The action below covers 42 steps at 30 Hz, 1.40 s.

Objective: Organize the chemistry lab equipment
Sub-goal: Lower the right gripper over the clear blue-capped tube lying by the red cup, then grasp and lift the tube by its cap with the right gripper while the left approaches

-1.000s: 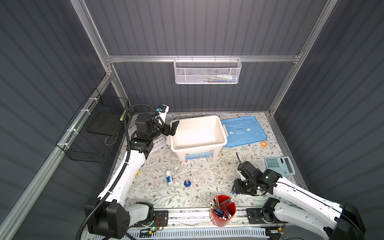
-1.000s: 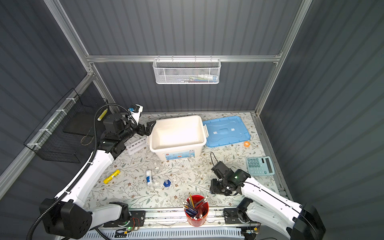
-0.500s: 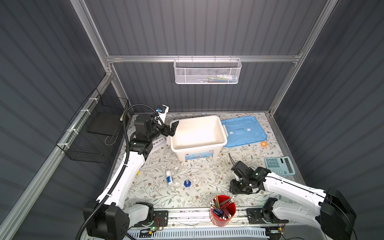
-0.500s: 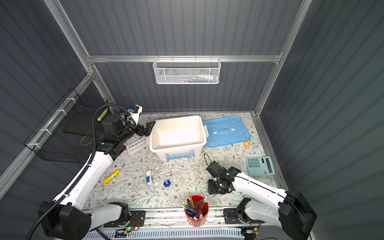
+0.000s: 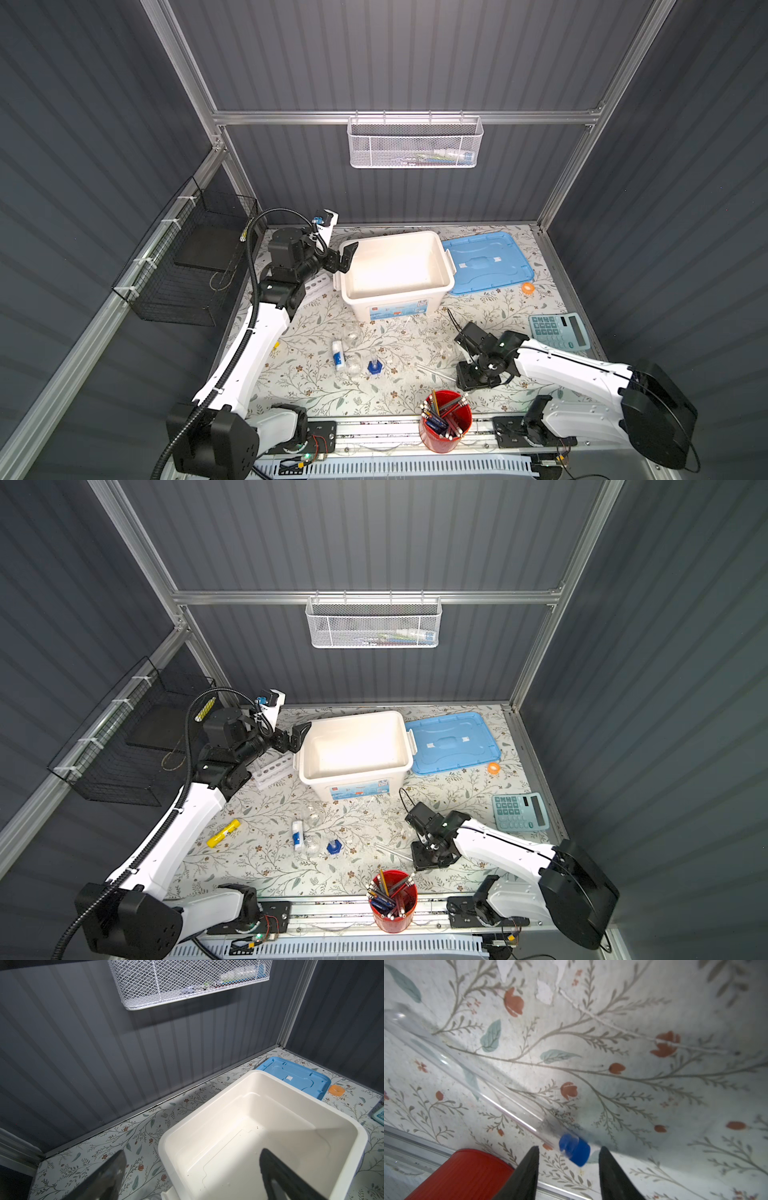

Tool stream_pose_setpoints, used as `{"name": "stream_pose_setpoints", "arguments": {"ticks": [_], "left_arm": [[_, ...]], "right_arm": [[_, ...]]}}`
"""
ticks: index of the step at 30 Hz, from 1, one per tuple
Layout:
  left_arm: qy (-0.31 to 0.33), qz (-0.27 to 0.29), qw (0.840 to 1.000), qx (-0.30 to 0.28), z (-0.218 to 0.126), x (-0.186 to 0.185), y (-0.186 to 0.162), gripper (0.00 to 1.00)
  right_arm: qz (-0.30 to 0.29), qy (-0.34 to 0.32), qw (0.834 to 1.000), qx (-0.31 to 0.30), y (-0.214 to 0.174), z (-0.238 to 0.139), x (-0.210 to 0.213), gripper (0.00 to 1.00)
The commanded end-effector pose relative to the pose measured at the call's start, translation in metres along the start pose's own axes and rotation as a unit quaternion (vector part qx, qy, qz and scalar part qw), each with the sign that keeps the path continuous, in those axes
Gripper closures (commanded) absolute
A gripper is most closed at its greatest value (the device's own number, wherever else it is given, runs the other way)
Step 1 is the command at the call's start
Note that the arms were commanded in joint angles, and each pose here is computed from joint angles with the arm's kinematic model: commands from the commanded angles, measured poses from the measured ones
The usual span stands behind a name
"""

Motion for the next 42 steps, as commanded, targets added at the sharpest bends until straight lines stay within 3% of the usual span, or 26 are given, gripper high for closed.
{"name": "stream_pose_setpoints", "arguments": {"ticks": [1,12,25,42], "left_arm": [[-0.010,0.013,1.000,-0.011,-0.007,-0.005,0.008,0.00],[-0.010,0.017,1.000,-0.011,-0.008,-0.005,0.008,0.00],[-0.015,0.017,1.000,-0.012,-0.008,-0.006,0.009,0.00],[-0.054,0.006,0.998,-0.011,-0.012,-0.014,0.018,0.00]], "right_arm": [[-0.025,-0.016,1.000,-0.004,0.009,-0.003,0.003,0.52],[-0.034,-0.017,0.999,0.012,0.012,0.010,0.007,0.55],[-0.040,-0.017,0.999,0.000,0.015,0.007,0.009,0.72],[-0.038,-0.002,0.999,-0.012,0.010,0.017,0.006,0.78]]}}
Point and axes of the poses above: each gripper's point midway between its finger pads, its own z axis out along the fingers, its own x axis along the line the jaws close on, y = z × x, the point moved 7 cm from there along -z, back along the fingers, and after that the axes turned 7 degrees about -z, right-handed, at the moved point
